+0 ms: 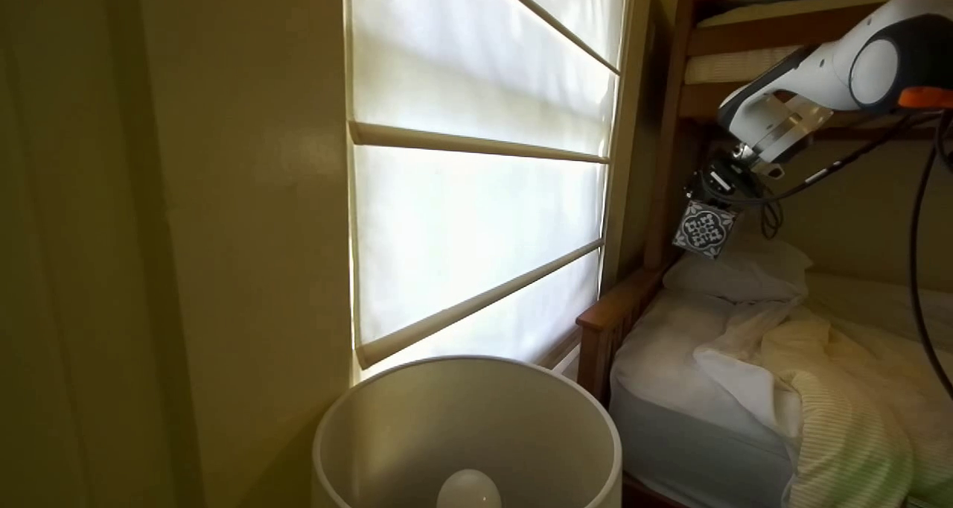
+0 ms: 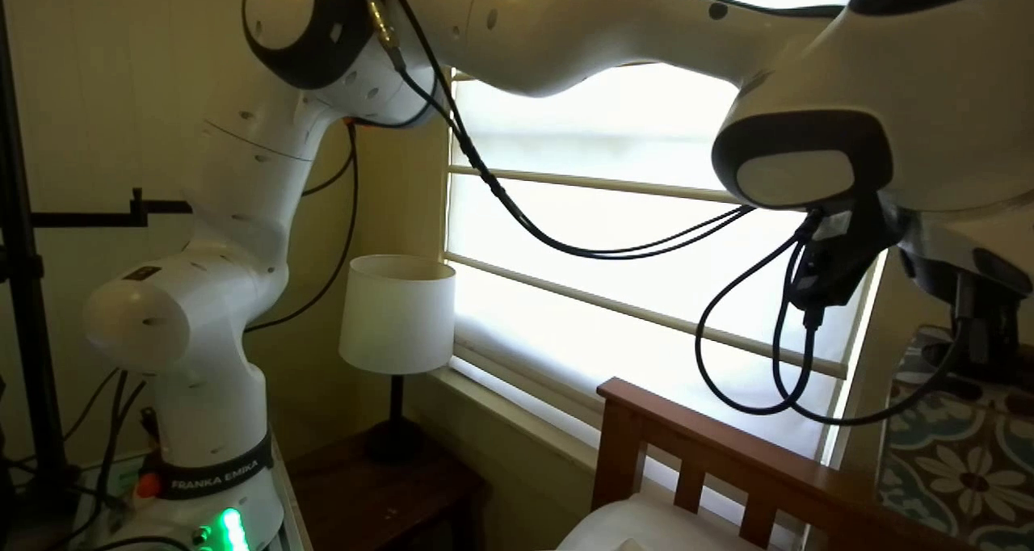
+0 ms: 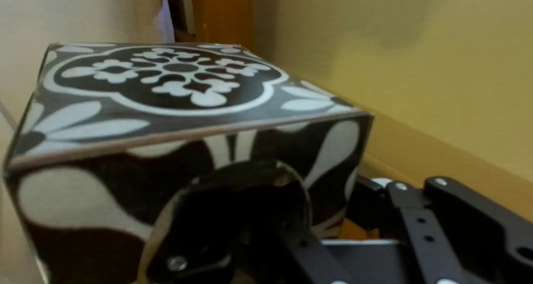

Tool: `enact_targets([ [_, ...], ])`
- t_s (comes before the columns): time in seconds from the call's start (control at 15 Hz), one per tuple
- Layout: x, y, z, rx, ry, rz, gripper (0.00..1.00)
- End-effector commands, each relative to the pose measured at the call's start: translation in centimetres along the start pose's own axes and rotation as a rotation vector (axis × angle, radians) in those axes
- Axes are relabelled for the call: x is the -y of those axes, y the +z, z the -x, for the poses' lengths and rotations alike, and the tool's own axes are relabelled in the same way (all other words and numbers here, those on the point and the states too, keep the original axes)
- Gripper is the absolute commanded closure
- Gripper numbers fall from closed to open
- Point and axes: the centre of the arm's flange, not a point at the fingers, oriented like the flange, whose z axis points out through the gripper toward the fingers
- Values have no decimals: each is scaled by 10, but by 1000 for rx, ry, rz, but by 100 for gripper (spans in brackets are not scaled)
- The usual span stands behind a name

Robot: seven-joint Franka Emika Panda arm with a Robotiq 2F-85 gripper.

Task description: Put the tissue box on the headrest of the bottom bed.

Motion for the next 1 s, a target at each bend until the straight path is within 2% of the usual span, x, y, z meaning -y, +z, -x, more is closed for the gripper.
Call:
enact_targets([
  [0.0, 30, 25, -13, -102, 27, -31, 100],
  [0.2, 44, 47, -12, -127, 21, -23, 100],
  [0.33, 44, 52, -9, -79, 28, 28, 100],
  [0.4, 32, 47, 4, -90, 12, -3, 100],
  [0.6, 30, 57, 3, -76, 14, 29, 100],
  [0.73, 33, 65, 4, -65, 0, 23, 100],
  [0.93, 34, 78, 8, 5, -24, 65, 100],
])
